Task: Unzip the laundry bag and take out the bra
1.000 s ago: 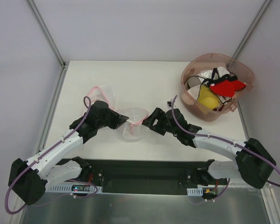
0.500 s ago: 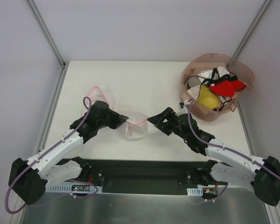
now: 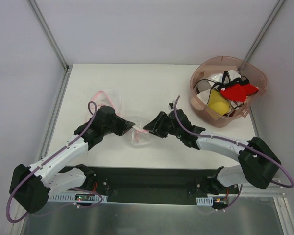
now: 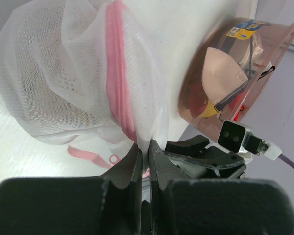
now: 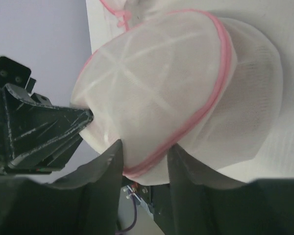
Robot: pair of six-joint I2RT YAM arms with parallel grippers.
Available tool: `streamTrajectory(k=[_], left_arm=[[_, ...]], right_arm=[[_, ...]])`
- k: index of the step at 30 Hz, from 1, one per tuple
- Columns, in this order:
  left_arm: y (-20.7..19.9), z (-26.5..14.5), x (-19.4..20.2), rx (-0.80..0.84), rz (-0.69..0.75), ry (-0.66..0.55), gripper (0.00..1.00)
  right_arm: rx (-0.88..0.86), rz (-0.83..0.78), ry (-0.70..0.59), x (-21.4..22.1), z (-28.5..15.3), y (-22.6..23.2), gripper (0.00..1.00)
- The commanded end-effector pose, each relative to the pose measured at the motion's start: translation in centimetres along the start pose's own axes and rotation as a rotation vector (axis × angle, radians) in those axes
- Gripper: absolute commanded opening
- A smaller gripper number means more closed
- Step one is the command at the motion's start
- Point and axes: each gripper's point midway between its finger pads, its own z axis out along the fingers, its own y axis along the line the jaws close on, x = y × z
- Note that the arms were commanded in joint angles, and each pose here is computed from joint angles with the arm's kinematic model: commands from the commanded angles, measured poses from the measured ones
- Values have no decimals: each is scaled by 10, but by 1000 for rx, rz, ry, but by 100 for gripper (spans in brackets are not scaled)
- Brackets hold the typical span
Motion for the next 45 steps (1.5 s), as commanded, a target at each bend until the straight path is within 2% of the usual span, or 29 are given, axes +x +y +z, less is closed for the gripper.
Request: streamTrajectory(k=[1,2,3,4,5,6,7,9,10,12,13,17,20,22,24,28,34,40,45], left_arm=[[-6,-8,4,31,17,13,0],[-5,-8,4,32,34,14,0],[-6,-9,5,38,56,15,0],[-6,-10,5,45,123,15,4],[-10,-13,5,60,170,14,10],[-10,-13,5,64,221,14,25],[-4,-13,3,54,326,12,35],[-5,-17,2,68,451,10,50],[4,-18,-2,44,596,7,60],[3,-23,-5,60,726,-3,66],[7,-24,-7,64,853,2,72],[-1,-32,0,154,1115,47,85],[-5,-34,15,250,1333,81,86],[-12,-35,19,324,1488,42,86],[-22,-39,27,403,1575,11,84],[-19,-37,41,510,1748,31,83],[-5,-22,52,562,1906,30,82],[0,-12,55,551,1965,28,79],[2,1,51,503,1993,34,71]], right_arm=[[-132,-18,4,-9,3,44,31],[-128,-25,0,-11,2,43,15],[-119,-42,0,-12,1,41,8],[-78,-43,0,-16,0,32,1],[-68,-55,1,-18,-3,31,1],[-67,-102,8,-22,-5,34,1],[-11,-107,25,-26,-7,21,1],[-7,-170,82,-28,-11,23,1],[30,-165,99,-33,-14,12,1],[15,-173,152,-33,-17,11,1],[36,-184,172,-38,-21,6,1],[-7,-159,297,-35,-27,7,1],[-29,-138,344,-36,-25,7,1],[-31,-132,362,-34,-23,6,1],[-44,-132,373,-33,-23,8,1],[-57,-132,390,-31,-24,10,1],[-74,-130,412,-29,-25,12,1],[-95,-122,425,-27,-24,13,1],[-116,-117,438,-26,-25,17,1]])
